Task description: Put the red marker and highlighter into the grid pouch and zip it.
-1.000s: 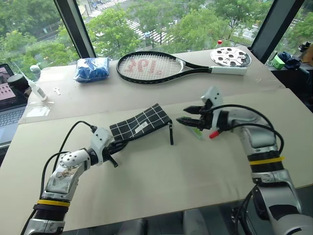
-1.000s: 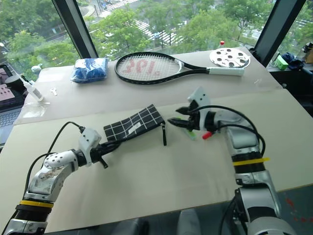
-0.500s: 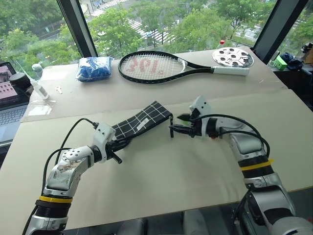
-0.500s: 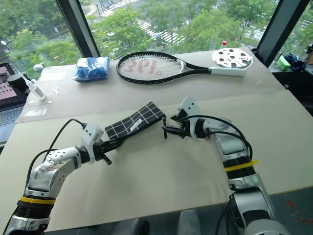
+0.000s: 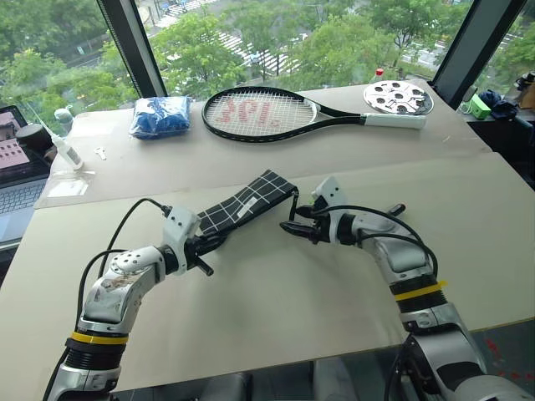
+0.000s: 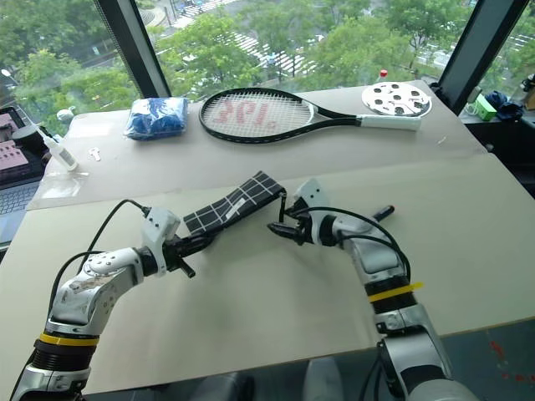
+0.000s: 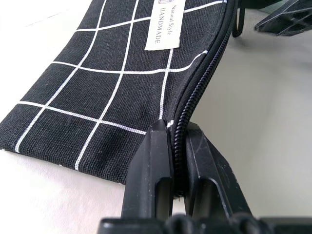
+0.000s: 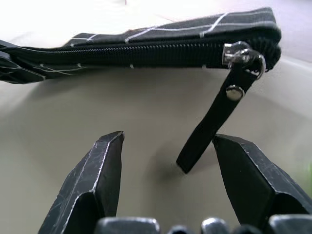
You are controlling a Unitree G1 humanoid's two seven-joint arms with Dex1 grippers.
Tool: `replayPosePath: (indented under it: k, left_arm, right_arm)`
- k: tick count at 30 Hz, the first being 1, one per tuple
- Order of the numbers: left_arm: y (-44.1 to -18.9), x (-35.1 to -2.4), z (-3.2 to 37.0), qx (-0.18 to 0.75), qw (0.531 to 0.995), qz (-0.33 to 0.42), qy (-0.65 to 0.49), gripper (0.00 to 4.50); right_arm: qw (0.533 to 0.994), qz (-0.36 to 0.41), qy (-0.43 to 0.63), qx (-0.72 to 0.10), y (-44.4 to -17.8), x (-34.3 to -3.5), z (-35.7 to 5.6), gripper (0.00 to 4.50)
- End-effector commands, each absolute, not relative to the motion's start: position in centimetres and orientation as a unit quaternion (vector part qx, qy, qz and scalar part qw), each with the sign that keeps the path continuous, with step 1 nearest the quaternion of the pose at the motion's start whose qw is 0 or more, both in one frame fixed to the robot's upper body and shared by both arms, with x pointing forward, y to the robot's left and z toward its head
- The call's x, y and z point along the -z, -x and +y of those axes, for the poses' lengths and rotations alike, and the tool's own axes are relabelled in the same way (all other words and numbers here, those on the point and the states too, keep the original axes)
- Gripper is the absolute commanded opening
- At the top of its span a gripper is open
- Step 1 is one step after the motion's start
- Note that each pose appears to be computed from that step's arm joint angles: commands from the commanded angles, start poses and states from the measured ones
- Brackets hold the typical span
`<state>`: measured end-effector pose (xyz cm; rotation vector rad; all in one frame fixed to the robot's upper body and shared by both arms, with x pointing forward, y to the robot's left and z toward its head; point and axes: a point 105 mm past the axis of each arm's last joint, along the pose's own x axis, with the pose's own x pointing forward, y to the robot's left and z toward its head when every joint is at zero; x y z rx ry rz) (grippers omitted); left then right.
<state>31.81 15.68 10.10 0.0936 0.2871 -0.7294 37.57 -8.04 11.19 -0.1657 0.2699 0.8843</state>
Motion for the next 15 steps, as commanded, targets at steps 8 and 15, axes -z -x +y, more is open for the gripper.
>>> replayPosePath:
  k: [8,15]
  left_arm:
    - [-32.0,-11.6,15.2,0.357,0.927,0.108,-0.043,0.0]
    - [-32.2,-11.6,15.0,0.353,0.929,0.106,-0.037,0.0]
  right_arm:
    - [0.896,0.078,0.104,-0.425,-38.5,-13.8,-7.1,0.07]
    - [0.865,0.058,0.116,-0.484,-36.6,-14.6,-3.5,0.07]
